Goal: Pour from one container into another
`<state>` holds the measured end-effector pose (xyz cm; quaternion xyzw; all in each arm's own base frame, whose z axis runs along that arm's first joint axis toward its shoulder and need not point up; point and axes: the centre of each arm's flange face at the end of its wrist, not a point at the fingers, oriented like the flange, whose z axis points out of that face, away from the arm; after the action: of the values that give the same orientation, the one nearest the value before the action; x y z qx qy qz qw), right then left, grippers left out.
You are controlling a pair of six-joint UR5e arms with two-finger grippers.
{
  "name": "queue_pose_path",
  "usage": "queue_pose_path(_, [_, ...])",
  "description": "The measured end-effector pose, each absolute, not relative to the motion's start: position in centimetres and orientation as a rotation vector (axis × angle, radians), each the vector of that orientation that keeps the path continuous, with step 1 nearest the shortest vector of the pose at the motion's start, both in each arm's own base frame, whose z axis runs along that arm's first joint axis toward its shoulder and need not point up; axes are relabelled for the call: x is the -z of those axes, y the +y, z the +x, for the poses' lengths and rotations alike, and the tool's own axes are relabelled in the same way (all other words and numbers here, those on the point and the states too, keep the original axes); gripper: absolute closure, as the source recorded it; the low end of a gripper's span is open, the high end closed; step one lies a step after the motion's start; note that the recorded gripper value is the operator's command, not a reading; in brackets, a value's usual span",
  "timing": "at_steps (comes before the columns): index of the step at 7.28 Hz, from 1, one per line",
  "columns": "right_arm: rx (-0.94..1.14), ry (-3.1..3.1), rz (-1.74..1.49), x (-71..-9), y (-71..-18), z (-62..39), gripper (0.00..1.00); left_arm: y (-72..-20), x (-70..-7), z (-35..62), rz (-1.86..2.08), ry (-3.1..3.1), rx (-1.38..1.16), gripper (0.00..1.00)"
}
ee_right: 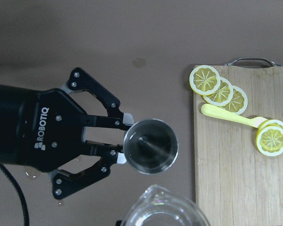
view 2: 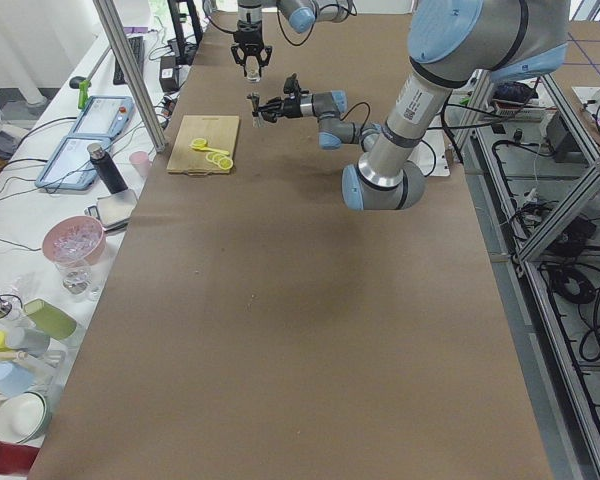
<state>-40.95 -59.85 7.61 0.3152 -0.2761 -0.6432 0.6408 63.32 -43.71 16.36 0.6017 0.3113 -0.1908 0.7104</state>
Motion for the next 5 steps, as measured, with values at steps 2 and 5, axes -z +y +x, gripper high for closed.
queue_pose_path(2, [1.514,-0.605,0.68,-7.55,-60.36,-41.77,1.0,-43.72,-16.37,63.31,1.335,0.69,0.423,1.0])
queue_pose_path(5, [1.56,-0.579,0.624,-7.22,-60.97,-42.2,1.0,-43.77,-16.39,63.27,1.336,0.689,0.424,1.0])
